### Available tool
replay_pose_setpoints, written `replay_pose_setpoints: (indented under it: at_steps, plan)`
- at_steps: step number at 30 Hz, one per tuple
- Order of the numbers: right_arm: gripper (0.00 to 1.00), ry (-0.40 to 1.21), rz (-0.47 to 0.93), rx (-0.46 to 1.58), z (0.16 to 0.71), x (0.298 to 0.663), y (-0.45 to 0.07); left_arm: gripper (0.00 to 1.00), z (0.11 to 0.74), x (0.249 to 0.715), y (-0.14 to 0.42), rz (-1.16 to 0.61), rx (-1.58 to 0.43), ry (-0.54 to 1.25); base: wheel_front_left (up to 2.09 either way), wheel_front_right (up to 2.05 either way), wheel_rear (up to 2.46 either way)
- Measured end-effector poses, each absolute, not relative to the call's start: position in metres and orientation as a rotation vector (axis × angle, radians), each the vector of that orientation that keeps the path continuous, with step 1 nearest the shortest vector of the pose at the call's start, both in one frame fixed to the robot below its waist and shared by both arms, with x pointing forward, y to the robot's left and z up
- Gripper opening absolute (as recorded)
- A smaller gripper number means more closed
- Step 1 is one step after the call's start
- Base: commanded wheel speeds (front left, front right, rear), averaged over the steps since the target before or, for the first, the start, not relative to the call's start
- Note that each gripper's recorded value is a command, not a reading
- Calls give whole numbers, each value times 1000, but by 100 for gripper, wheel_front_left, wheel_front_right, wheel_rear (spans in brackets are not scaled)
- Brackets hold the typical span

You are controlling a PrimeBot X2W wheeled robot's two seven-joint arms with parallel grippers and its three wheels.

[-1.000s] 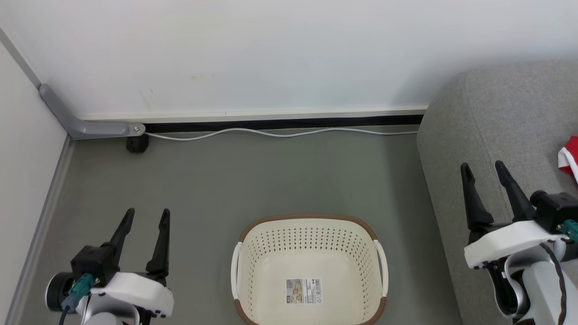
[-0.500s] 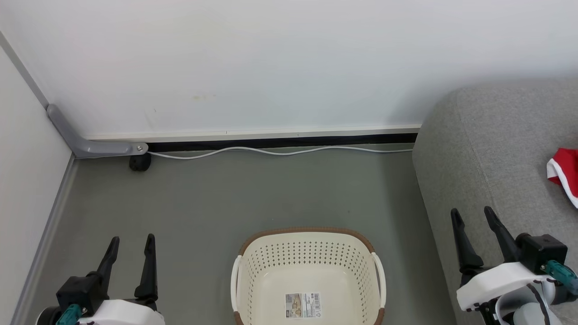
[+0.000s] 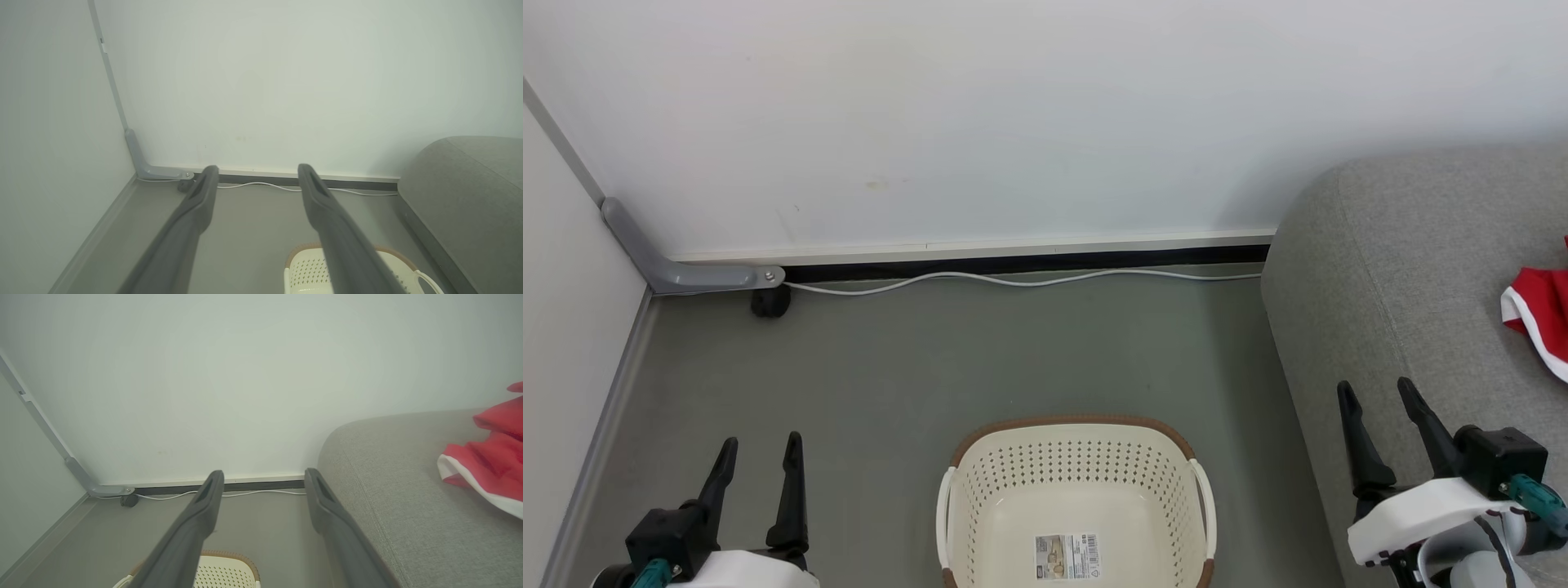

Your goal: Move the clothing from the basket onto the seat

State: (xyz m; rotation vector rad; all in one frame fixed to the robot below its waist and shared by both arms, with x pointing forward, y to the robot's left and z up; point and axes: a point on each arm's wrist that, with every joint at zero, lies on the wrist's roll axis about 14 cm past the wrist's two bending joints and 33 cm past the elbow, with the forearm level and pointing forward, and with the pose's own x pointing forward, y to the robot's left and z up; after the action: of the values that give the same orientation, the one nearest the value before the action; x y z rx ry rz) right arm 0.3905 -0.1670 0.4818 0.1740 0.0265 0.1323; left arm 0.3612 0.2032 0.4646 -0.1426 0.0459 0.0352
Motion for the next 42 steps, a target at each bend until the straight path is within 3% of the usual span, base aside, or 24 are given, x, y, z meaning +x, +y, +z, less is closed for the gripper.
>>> replay_pose_setpoints:
  at_steps: [8, 9, 16, 42]
  plan:
    - [100, 23, 115, 177, 482, 390, -173, 100, 457, 359, 199, 28, -156, 71, 0, 0, 0]
    - [0, 21, 109, 177, 483, 390, -174, 0, 457, 359, 199, 27, -160, 70, 0, 0, 0]
    - [0, 133, 88, 226, 448, 371, -170, 0, 429, 345, 193, 44, -209, 165, 0, 0, 0]
    - [0, 135, -3, 501, 454, 376, -184, 0, 431, 347, 200, 116, -493, 170, 0, 0, 0]
